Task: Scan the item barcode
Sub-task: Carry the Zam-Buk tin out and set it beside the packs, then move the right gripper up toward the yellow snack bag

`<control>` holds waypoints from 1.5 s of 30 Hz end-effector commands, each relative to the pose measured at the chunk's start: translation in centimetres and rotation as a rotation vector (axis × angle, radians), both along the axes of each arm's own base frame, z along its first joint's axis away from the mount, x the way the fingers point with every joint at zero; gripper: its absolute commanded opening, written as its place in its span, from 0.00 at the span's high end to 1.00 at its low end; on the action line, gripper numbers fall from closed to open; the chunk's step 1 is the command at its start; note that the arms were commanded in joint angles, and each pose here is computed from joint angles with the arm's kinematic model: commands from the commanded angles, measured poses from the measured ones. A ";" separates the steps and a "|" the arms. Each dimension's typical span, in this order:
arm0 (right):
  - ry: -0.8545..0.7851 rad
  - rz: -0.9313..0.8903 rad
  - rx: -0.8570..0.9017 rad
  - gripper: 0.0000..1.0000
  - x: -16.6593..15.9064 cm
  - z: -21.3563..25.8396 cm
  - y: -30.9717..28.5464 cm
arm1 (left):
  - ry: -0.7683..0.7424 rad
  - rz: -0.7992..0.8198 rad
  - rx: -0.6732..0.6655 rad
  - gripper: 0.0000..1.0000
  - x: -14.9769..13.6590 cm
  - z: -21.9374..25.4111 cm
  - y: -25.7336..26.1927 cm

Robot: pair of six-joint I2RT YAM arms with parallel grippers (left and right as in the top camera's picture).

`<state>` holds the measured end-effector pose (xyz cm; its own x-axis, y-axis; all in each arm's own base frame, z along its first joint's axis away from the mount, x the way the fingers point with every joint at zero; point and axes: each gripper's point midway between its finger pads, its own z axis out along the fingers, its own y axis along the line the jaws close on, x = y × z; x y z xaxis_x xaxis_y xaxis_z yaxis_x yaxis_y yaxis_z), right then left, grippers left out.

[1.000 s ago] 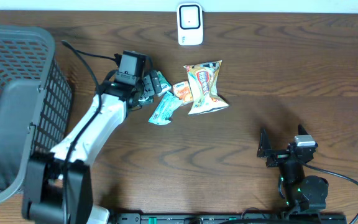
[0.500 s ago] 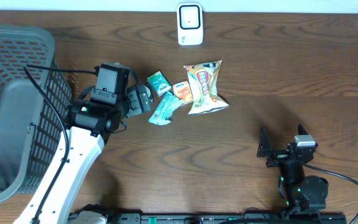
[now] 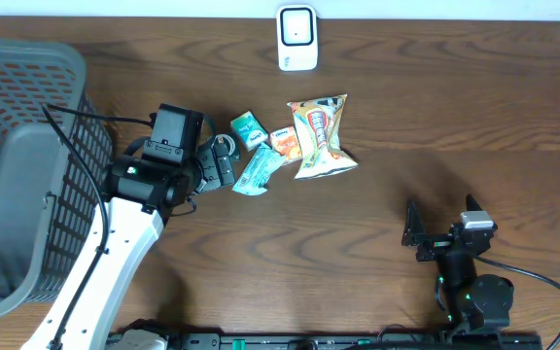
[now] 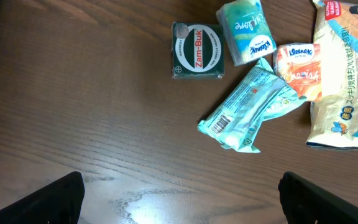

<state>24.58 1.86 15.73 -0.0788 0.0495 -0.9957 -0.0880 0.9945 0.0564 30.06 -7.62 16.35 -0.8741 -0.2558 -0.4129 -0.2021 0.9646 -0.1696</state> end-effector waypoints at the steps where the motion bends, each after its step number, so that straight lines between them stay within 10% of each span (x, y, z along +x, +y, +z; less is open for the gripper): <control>1: 0.005 -0.006 0.013 0.01 0.0 -0.1 -0.1 | -0.011 0.002 -0.005 0.02 0.2 0.5 0.0; 31: -0.120 -0.063 0.024 0.01 0.1 3.0 -1.1 | -0.011 0.002 -0.005 0.02 0.2 0.5 0.0; 45: -0.815 0.276 0.064 0.01 -7.5 18.4 3.8 | -0.011 0.002 -0.005 0.02 0.2 0.5 0.0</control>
